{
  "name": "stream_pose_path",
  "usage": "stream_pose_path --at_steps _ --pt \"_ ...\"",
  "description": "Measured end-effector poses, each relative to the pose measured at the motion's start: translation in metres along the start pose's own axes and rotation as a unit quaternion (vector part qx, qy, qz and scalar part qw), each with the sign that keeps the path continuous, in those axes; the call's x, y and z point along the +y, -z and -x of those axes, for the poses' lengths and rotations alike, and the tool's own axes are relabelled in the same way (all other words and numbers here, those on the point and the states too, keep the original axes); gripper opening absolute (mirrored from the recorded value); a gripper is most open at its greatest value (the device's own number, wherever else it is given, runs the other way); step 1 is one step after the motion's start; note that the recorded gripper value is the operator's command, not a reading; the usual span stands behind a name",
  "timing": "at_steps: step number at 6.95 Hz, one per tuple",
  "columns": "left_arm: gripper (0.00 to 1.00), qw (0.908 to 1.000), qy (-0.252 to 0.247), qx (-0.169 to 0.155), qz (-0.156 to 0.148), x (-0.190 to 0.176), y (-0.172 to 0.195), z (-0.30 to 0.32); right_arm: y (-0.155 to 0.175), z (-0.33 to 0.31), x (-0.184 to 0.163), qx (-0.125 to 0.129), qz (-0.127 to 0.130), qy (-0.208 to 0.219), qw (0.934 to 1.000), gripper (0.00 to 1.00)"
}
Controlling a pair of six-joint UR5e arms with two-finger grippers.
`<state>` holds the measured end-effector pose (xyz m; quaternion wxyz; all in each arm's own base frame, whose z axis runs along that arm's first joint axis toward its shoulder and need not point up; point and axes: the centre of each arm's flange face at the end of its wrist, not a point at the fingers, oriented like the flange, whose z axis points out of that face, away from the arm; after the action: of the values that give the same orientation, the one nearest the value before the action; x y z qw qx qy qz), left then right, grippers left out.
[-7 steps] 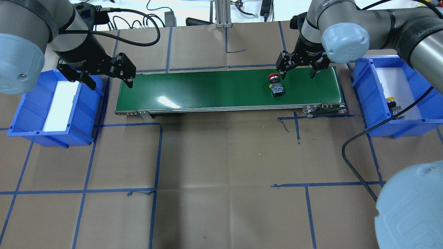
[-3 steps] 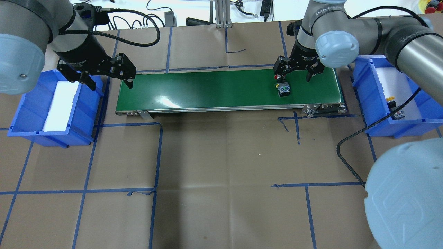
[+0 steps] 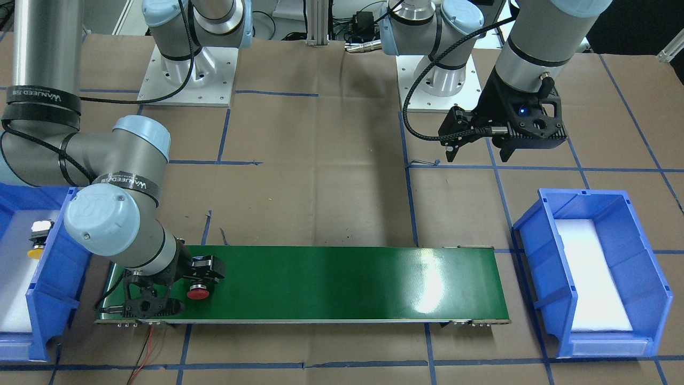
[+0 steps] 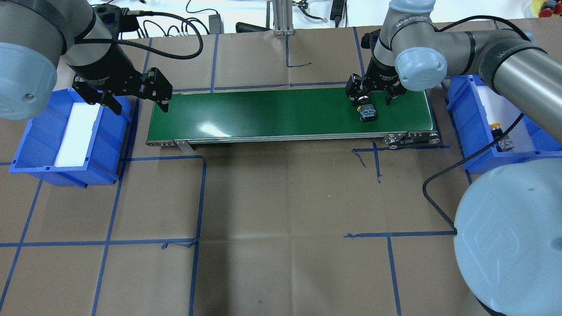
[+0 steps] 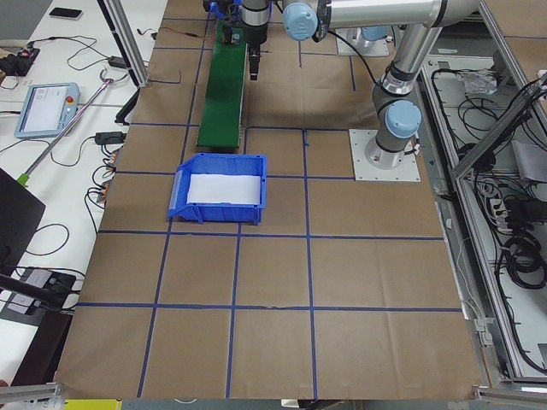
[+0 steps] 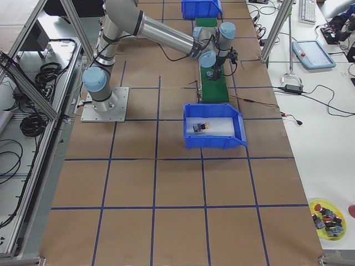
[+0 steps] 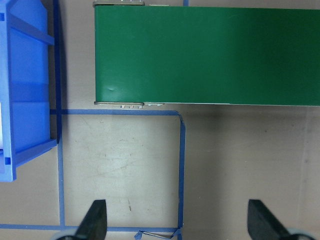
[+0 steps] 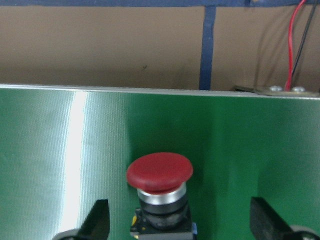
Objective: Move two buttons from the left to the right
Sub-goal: 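Lower the right gripper and grasp the red-capped button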
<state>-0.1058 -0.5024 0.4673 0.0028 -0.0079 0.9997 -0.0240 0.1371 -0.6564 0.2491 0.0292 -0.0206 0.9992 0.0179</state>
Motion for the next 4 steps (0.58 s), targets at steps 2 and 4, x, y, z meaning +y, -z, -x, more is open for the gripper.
stream_pose_path --at_steps 2,4 --pt "1.0 1.0 0.0 0.0 0.0 0.0 0.0 -0.0003 -0.0066 -0.0018 0.0003 0.005 0.004 0.011 0.9999 0.06" --pt "1.0 1.0 0.0 0.001 0.0 0.0 0.0 -0.0002 0.0031 -0.0084 0.0036 0.021 0.006 0.016 0.9996 0.03"
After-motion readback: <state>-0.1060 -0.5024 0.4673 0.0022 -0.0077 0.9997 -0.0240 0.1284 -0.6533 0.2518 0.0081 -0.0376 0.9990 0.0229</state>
